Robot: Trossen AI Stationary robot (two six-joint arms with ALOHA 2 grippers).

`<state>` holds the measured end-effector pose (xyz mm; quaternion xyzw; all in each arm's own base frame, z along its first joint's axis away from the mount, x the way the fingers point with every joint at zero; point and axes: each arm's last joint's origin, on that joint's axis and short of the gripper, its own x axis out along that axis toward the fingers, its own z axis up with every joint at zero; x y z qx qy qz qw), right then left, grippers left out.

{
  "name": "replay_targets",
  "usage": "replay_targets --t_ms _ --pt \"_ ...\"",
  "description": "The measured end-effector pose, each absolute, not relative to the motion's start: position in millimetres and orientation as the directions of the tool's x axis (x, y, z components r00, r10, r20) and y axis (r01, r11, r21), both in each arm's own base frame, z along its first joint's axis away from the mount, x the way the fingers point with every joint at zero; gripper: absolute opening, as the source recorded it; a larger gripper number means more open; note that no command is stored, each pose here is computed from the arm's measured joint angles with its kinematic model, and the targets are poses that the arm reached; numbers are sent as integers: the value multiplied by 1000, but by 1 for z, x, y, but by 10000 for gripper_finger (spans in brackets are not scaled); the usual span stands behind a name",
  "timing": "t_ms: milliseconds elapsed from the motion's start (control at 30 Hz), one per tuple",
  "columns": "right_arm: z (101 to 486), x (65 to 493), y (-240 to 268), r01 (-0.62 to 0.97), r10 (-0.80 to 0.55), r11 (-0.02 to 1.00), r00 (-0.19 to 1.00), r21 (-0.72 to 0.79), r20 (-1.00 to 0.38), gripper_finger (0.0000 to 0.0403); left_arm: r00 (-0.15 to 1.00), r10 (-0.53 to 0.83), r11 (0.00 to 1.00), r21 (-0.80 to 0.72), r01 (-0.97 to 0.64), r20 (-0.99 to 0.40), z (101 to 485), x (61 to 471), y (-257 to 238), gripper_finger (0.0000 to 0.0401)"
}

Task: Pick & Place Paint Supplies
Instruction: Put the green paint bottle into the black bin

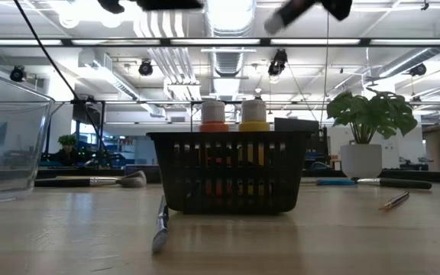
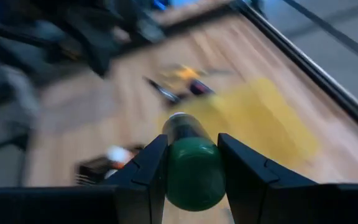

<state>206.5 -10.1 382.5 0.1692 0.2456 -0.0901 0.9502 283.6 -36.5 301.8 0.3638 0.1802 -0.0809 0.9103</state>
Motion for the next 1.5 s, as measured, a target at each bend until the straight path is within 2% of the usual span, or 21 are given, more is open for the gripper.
replay_targets --t_ms 100,200,400,500,567,800,1367,1500 --pt "383 196 2 210 -56 928 895 308 -442 117 982 -59 641 748 173 -177 302 286 -46 50" --pt "378 190 6 191 -42 926 910 327 -413 117 997 -66 631 773 68 -34 307 286 -48 95" --pt "372 192 8 117 9 929 941 351 -338 117 1000 -24 648 761 6 13 303 303 -48 221" --pt "373 198 10 54 54 932 957 359 -284 117 999 27 649 759 -53 48 303 316 -48 258" --pt "373 202 10 37 62 936 961 349 -268 117 996 55 634 769 -85 64 300 324 -49 267" --pt "382 210 11 5 74 942 972 336 -221 117 993 76 604 788 -118 91 299 341 -51 249" --pt "391 216 12 -29 93 949 977 313 -191 117 982 132 619 762 -189 136 306 347 -49 123" --pt "390 216 12 -39 100 954 976 298 -192 122 979 142 634 747 -202 145 308 347 -49 122"
